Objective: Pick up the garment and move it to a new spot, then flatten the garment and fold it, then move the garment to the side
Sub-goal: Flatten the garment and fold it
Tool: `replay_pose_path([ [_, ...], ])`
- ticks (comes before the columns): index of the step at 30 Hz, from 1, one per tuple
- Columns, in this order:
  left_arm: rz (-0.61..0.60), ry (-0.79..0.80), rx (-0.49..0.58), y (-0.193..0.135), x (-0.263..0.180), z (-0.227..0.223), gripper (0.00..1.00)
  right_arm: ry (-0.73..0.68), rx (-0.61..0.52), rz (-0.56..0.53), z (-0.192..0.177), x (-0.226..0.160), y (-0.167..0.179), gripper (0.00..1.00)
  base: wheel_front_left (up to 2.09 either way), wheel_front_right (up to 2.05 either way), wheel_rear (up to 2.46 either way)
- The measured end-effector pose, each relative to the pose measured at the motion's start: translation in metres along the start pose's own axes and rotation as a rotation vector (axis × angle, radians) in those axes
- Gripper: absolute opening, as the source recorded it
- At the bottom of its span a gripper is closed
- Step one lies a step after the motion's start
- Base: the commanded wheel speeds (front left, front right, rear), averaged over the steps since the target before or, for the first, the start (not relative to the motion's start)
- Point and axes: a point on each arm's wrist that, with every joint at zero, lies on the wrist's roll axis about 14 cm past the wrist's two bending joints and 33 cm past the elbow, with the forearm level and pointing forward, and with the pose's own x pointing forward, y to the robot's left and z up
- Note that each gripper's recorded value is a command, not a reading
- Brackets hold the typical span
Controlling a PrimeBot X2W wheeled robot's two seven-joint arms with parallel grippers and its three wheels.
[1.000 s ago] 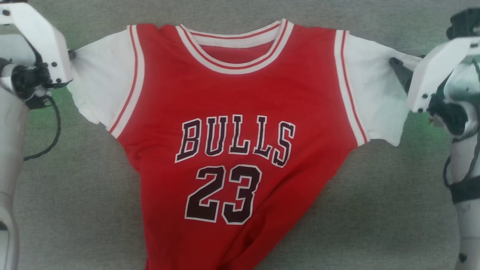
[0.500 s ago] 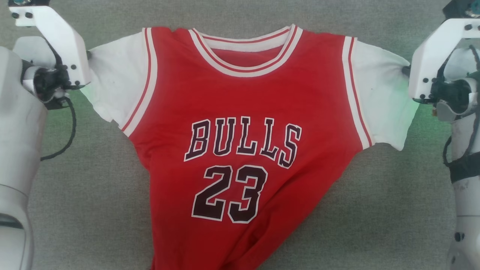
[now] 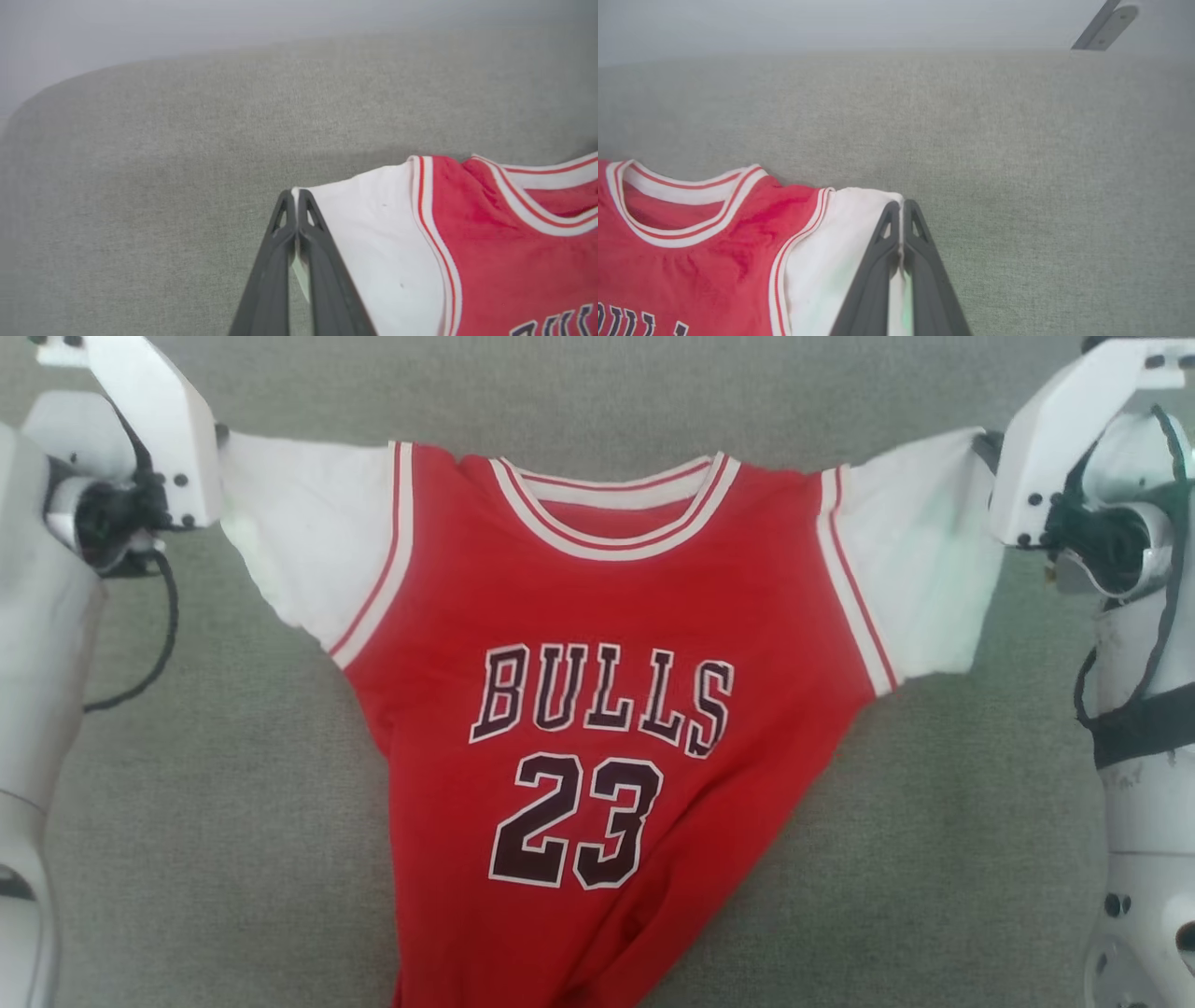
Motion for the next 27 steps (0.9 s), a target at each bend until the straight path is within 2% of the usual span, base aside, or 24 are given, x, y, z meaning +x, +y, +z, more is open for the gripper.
replay_pose_path([
  [9,0.02,-0.179,0.051,0.003,-0.058,0.06,0.0,-0.233,-0.061,0.054,0.066,-0.046,0.029,0.0,0.0,0.0,0.0],
  [22,0.043,-0.538,0.12,-0.006,-0.172,0.167,0.0,-0.611,-0.12,0.096,0.167,-0.146,0.06,0.0,0.0,0.0,0.0],
  [27,0.046,-0.64,0.142,-0.013,-0.21,0.196,0.0,-0.717,-0.151,0.108,0.193,-0.181,0.072,0.0,0.0,0.0,0.0],
])
